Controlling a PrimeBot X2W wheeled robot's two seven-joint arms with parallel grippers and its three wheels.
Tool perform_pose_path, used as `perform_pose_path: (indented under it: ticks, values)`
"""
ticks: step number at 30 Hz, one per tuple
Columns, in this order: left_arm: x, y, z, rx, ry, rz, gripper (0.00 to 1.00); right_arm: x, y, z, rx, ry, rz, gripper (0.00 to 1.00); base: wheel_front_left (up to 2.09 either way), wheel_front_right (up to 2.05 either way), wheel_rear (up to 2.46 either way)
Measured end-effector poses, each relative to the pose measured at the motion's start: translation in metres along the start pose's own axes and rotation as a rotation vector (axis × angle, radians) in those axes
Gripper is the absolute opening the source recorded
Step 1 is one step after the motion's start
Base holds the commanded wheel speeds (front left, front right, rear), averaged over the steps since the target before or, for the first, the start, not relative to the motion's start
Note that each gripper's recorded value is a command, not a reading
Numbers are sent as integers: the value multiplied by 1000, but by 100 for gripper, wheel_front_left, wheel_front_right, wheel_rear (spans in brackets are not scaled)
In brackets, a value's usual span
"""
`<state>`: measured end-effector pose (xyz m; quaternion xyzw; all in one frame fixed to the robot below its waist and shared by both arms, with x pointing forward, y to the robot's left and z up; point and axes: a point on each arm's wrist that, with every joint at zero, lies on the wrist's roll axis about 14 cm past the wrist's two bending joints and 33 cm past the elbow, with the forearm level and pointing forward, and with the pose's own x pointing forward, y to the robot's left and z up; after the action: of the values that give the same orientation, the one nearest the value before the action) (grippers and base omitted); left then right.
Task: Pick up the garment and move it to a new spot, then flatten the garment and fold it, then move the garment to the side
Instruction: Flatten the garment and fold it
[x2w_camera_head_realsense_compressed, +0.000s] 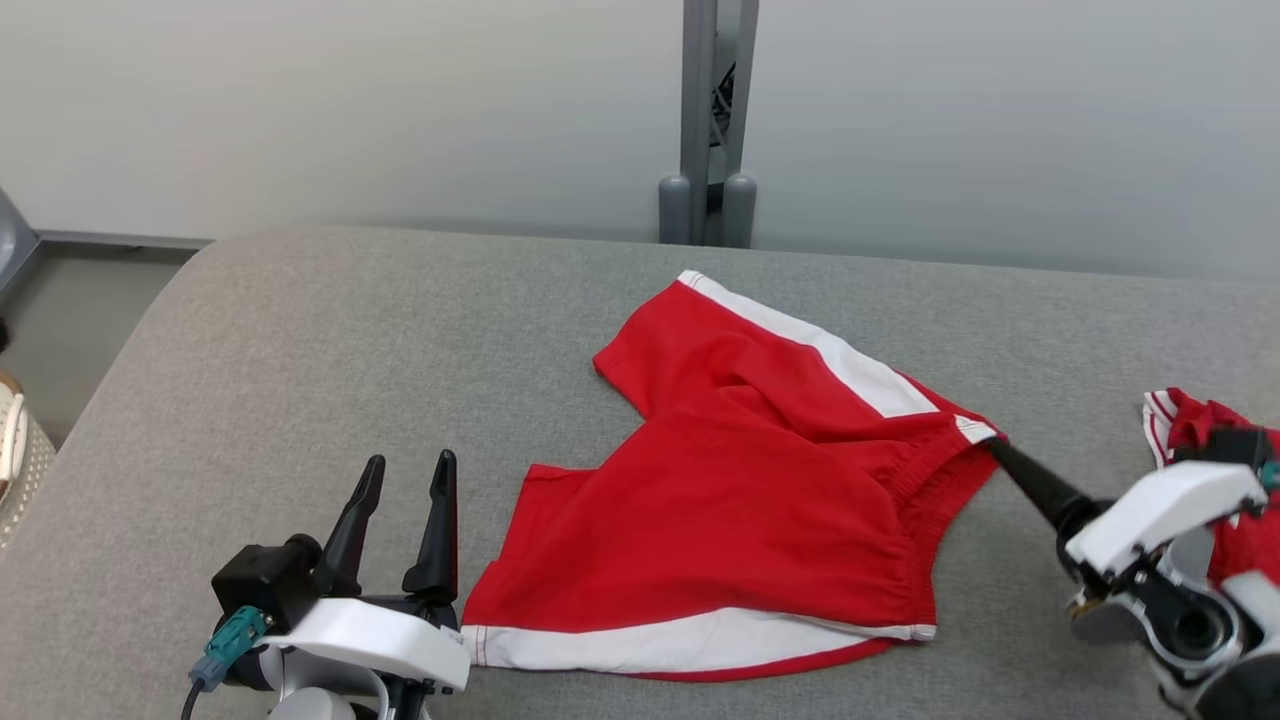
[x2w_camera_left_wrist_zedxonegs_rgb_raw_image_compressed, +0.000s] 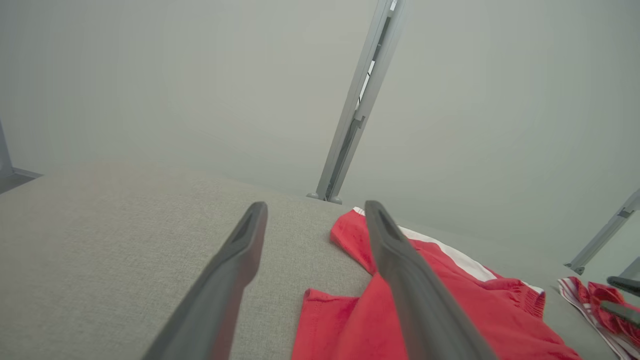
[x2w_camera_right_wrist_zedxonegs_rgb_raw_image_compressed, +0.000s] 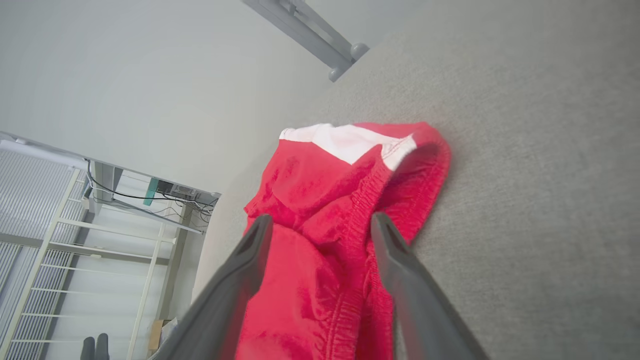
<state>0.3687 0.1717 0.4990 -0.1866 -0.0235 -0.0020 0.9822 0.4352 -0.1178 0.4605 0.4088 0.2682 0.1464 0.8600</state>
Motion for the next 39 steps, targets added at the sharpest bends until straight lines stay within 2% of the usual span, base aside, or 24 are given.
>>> perform_pose_path:
  ticks: [9, 28, 29, 30, 31, 32, 39]
  values:
    - [0, -6, 2, -2, -6, -18, 100, -20, -8, -61, 40, 61, 6, 100, 0, 0, 0]
    - [-8, 6, 1, 0, -4, 18, 100, -9, 10, -104, 85, 212, 45, 100, 0, 0, 0]
    - [-8, 7, 1, 0, -4, 19, 100, -9, 11, -106, 86, 219, 46, 91, 0, 0, 0]
    - [-9, 7, 1, 0, -3, 20, 100, -8, 11, -106, 90, 221, 47, 45, 0, 0, 0]
    - [-9, 7, 1, 0, -3, 21, 100, -8, 12, -107, 92, 225, 49, 16, 0, 0, 0]
    - [-9, 7, 1, 0, -3, 21, 100, -8, 13, -108, 91, 230, 51, 0, 0, 0, 0]
    - [-7, 4, 0, -1, 0, 13, 100, -17, 9, -106, 66, 229, 52, 0, 0, 0, 0]
